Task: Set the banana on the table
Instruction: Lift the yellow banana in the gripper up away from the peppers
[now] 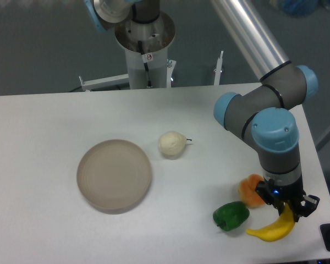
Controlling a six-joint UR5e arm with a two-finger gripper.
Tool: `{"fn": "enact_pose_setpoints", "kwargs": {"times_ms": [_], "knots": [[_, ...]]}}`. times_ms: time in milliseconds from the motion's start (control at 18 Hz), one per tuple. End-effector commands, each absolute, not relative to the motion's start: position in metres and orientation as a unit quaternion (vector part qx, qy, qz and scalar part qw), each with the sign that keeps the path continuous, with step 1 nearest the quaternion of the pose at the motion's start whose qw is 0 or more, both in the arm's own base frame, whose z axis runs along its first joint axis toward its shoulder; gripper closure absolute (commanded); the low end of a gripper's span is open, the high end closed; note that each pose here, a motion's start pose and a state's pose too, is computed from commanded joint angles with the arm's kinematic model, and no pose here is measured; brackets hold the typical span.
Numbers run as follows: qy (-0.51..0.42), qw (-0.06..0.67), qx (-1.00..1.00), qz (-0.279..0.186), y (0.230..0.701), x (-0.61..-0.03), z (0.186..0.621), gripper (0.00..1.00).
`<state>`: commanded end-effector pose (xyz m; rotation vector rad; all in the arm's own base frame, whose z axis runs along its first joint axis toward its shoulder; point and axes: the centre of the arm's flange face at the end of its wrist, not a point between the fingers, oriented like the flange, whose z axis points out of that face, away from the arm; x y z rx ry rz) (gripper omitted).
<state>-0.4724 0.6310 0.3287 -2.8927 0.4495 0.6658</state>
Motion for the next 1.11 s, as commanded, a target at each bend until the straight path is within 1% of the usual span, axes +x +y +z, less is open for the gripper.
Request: {"fn": "enact_pose_setpoints", "kwargs": {"times_ms": [333,500,611,778,889,944,1056,1111], "knots": [[0.152,0.067,-0.962,0.215,0.625,-0.462,0.329,0.72],[0.151,0.065,-0.964,0.21,0.61,-0.454,0.334,0.72],[0.142,0.058,-0.967,0.205,0.586,-0.451,0.338,0.73],[0.163,0.044,-0.965,0.198,0.559,-0.448,0.341,0.73],[0.177,0.03,-0.966,0.188,0.533,-0.45,0.334,0.73],[0.19,0.026,-0.965,0.18,0.519,-0.449,0.332,0.73],[0.229,0.03,-0.96,0.158,0.47,-0.453,0.329,0.73],[0.235,0.035,-0.961,0.143,0.451,-0.458,0.319,0.73]]}}
